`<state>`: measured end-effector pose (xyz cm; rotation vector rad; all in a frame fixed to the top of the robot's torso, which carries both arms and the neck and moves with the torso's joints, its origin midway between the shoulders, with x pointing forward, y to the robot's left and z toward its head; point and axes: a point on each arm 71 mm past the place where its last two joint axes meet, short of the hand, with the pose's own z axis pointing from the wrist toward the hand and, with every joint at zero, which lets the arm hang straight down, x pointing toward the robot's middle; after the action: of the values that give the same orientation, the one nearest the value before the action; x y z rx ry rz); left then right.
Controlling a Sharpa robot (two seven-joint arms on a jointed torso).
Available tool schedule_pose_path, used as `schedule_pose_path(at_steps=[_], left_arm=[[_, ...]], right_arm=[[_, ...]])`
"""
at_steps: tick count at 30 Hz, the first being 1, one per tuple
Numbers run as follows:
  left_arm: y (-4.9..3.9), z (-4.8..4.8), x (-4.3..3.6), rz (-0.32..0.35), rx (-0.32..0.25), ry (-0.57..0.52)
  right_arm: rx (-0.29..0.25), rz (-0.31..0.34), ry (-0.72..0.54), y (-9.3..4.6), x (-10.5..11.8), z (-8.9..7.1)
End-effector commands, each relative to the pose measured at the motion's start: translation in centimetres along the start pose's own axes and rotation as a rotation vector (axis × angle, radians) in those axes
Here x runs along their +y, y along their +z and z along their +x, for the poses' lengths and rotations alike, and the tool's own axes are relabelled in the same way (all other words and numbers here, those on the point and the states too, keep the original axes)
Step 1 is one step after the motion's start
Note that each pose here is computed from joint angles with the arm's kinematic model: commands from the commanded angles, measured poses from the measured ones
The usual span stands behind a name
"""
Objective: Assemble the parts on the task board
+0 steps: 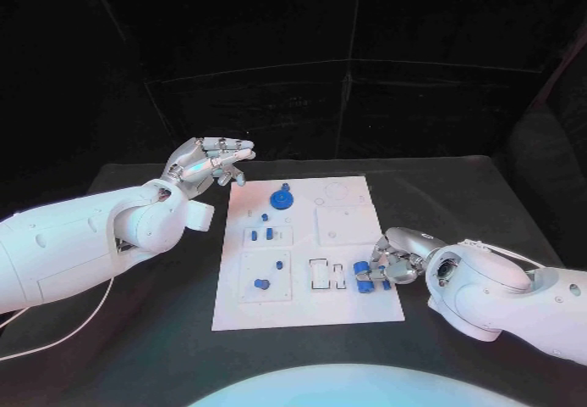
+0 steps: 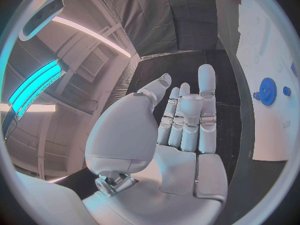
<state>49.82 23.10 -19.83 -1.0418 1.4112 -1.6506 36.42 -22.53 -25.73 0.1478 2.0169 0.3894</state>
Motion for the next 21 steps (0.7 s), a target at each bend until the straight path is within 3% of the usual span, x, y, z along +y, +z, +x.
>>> schedule_pose_path(at_steps=[1,15,21], left_arm=[[0.01,0.02,-0.22,0.019,0.008,-0.008],[-0.11,-0.08,-0.23,0.014,0.011,-0.011],[-0.14,-0.14,-0.24,0.012,0.011,-0.011]], right_arm=[[0.023,-0.002,-0.048,0.11,0.02,0.28],[0.042,-0.014,-0.074,0.77,0.51,1.20],[0.018,-0.018,-0.065,0.81,0.63,1.19]])
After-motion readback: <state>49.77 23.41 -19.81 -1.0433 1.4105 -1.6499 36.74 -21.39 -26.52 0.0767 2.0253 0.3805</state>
